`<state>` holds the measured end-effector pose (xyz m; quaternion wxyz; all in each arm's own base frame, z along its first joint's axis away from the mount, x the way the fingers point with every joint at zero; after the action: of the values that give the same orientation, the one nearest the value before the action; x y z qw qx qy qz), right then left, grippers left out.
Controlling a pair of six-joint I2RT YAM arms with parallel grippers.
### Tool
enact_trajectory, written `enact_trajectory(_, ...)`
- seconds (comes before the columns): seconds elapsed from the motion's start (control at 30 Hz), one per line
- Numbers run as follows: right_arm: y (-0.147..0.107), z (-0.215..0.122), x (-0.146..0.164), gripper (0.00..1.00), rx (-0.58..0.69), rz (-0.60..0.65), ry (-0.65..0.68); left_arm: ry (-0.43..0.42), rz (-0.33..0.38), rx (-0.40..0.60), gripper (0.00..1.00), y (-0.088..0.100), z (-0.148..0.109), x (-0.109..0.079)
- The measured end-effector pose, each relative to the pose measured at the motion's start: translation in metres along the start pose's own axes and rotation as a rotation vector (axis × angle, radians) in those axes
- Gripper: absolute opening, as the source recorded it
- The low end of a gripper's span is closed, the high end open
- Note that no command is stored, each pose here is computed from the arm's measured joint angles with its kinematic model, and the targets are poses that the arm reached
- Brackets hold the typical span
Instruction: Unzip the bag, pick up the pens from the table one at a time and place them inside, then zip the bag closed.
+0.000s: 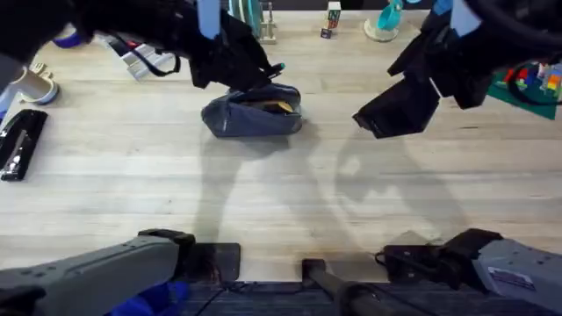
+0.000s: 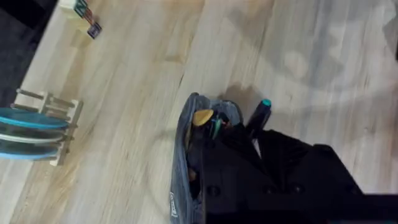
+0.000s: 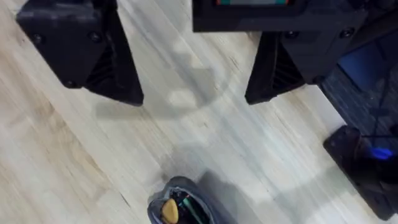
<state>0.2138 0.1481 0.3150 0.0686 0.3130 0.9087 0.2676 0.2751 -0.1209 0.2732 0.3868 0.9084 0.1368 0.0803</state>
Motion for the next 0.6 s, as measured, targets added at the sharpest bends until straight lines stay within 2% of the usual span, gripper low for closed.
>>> enact_trajectory(0.23,0.0,0.0,0.0,0.996,0.0,0.0,0.0,-0.036,0.012,0.046,0.041,-0.003,0.022,0.004)
enact_trajectory(0.6,0.0,0.0,0.0,0.995,0.0,0.0,0.0,-0.102,-0.044,0.097,0.041,-0.022,0.056,0.019)
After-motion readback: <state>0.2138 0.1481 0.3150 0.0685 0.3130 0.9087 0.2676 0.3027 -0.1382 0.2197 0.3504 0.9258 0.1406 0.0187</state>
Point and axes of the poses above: each hand's point on the last joint's axis, 136 mm out from that joint toward the fingers, its own z axis out along the fingers, its own x axis along the line the jaws close on, y = z × x, the point moved 4 cm from there along -z, back along the fingers, and after that the axes turned 2 degrees about -z, right-handed, at the moved point
